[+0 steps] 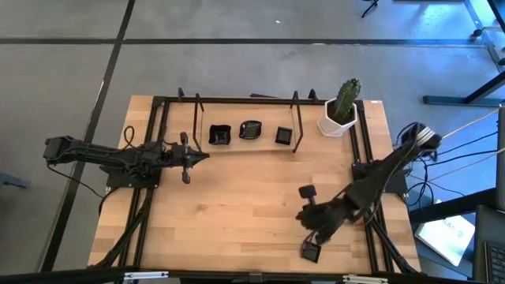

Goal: Pick & Place Mini shaped plates
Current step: Stack the square plate on the top of the square plate on the shelf

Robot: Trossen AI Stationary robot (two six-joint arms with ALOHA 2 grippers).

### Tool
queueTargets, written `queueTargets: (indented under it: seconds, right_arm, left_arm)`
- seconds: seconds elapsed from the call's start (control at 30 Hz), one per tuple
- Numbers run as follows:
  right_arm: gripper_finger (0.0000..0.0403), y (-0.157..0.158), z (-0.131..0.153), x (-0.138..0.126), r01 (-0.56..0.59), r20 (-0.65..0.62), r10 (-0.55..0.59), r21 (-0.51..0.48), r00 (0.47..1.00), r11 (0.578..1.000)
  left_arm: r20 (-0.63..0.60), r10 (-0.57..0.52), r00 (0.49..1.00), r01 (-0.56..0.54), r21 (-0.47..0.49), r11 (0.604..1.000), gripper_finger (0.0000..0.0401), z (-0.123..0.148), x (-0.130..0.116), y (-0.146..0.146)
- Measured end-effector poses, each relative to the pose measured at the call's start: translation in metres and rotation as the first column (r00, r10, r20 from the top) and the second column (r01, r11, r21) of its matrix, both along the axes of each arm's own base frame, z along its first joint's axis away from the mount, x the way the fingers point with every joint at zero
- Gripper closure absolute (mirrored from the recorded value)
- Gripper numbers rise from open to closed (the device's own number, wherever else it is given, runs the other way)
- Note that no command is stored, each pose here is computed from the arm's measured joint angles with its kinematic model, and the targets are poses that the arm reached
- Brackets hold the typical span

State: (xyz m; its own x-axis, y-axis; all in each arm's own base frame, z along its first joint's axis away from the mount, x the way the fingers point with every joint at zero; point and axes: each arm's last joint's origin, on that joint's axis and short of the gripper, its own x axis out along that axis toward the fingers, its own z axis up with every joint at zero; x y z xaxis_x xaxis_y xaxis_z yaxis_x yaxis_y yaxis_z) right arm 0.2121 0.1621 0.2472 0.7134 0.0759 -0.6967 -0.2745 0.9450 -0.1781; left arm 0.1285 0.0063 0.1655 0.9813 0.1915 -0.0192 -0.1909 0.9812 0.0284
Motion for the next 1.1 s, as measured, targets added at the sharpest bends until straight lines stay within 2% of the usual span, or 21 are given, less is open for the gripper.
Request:
queueTargets:
  seconds: [0.1,0.17,0.27,0.33,0.47,0.6,0.7,0.8,0.97,1.1]
  right_arm:
    - [0.0399,0.019,0.014,0.016,0.034,-0.221,-0.027,0.029,0.975,0.999]
    - [0.0397,0.033,0.018,0.026,0.076,-0.344,-0.070,0.004,0.937,0.997]
    - [0.0393,0.058,0.018,0.040,0.093,-0.431,-0.100,-0.037,0.897,0.995]
    - [0.0394,0.077,0.014,0.050,0.099,-0.480,-0.095,-0.016,0.872,0.995]
    - [0.0399,0.111,0.003,0.062,0.206,-0.529,-0.161,0.027,0.833,0.978]
    - [0.0396,0.131,-0.006,0.062,0.346,-0.558,-0.311,-0.045,0.769,0.937]
    - [0.0392,0.142,-0.005,0.061,0.405,-0.564,-0.363,-0.055,0.741,0.913]
    - [0.0390,0.149,-0.004,0.061,0.450,-0.569,-0.385,-0.030,0.727,0.893]
    - [0.0389,0.150,-0.005,0.061,0.513,-0.627,-0.399,0.000,0.669,0.859]
    - [0.0384,0.150,-0.005,0.066,0.568,-0.661,-0.401,0.048,0.635,0.822]
  left_arm:
    - [-0.011,0.000,1.000,0.001,0.023,1.000,0.0399,-0.001,0.000,0.000]
    - [-0.014,-0.001,1.000,0.001,0.034,0.999,0.0399,-0.001,0.000,0.000]
    - [-0.015,0.000,1.000,0.001,0.079,0.997,0.0395,0.000,0.000,0.000]
    - [-0.019,0.001,1.000,0.001,0.114,0.993,0.0392,0.000,0.000,0.000]
    - [-0.019,0.003,1.000,0.000,0.149,0.989,0.0390,0.001,0.000,0.000]
    - [-0.001,0.003,1.000,-0.003,0.152,0.988,0.0394,0.003,0.000,0.000]
    - [-0.002,0.003,1.000,-0.003,0.175,0.985,0.0396,0.003,0.000,0.000]
    - [-0.009,0.004,1.000,-0.002,0.205,0.979,0.0397,0.003,0.000,0.000]
    - [-0.019,0.005,1.000,0.000,0.259,0.966,0.0394,0.003,0.000,0.000]
    - [-0.020,0.005,1.000,0.000,0.262,0.965,0.0394,0.003,0.000,0.000]
